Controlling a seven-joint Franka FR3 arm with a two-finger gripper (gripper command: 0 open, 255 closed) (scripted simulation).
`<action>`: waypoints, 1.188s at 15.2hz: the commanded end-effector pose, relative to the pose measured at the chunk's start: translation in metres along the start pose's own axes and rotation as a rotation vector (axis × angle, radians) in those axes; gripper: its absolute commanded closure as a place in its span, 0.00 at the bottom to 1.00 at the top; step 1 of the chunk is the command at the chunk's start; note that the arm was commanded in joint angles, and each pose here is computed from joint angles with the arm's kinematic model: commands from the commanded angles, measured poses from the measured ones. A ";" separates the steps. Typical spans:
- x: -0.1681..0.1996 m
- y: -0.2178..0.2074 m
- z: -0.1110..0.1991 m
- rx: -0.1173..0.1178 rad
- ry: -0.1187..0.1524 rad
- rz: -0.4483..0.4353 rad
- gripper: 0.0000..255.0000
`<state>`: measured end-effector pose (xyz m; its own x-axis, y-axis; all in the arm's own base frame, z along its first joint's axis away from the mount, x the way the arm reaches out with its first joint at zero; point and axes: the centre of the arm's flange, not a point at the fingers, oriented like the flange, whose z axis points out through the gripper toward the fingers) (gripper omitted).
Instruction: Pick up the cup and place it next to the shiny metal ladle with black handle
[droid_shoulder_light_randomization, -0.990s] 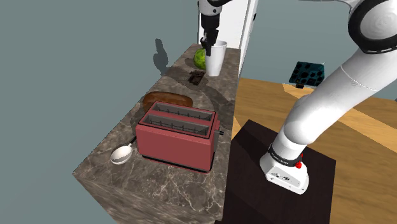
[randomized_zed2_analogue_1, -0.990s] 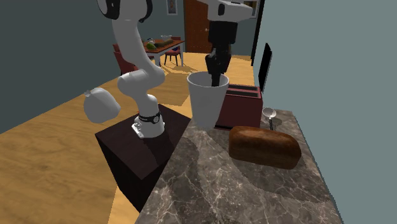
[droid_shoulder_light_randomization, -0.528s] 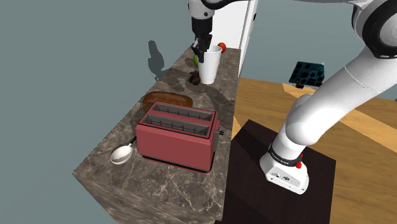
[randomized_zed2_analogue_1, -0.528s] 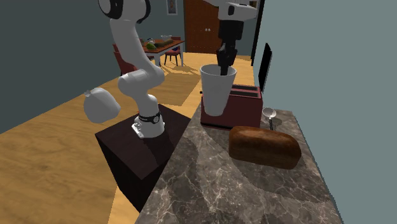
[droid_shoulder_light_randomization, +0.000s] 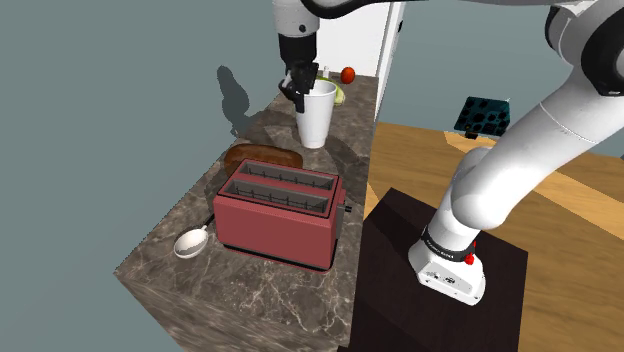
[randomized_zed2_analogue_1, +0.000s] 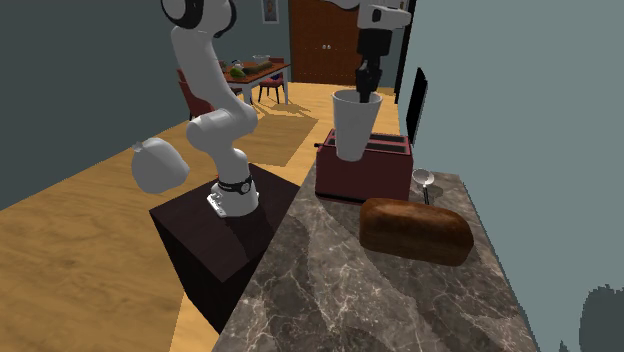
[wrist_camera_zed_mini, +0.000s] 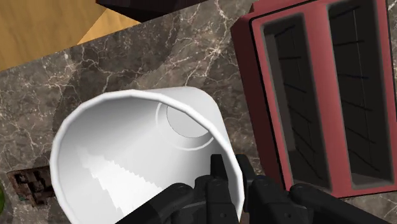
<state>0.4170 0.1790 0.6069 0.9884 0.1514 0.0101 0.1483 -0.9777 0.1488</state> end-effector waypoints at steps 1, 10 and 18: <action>-0.004 -0.028 -0.004 0.000 0.000 0.001 1.00; -0.017 -0.144 -0.022 0.000 0.000 0.001 1.00; -0.029 -0.248 -0.039 0.000 0.000 0.001 1.00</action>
<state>0.3539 0.4099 0.6063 0.9881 0.1533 0.0097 0.1501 -0.9773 0.1498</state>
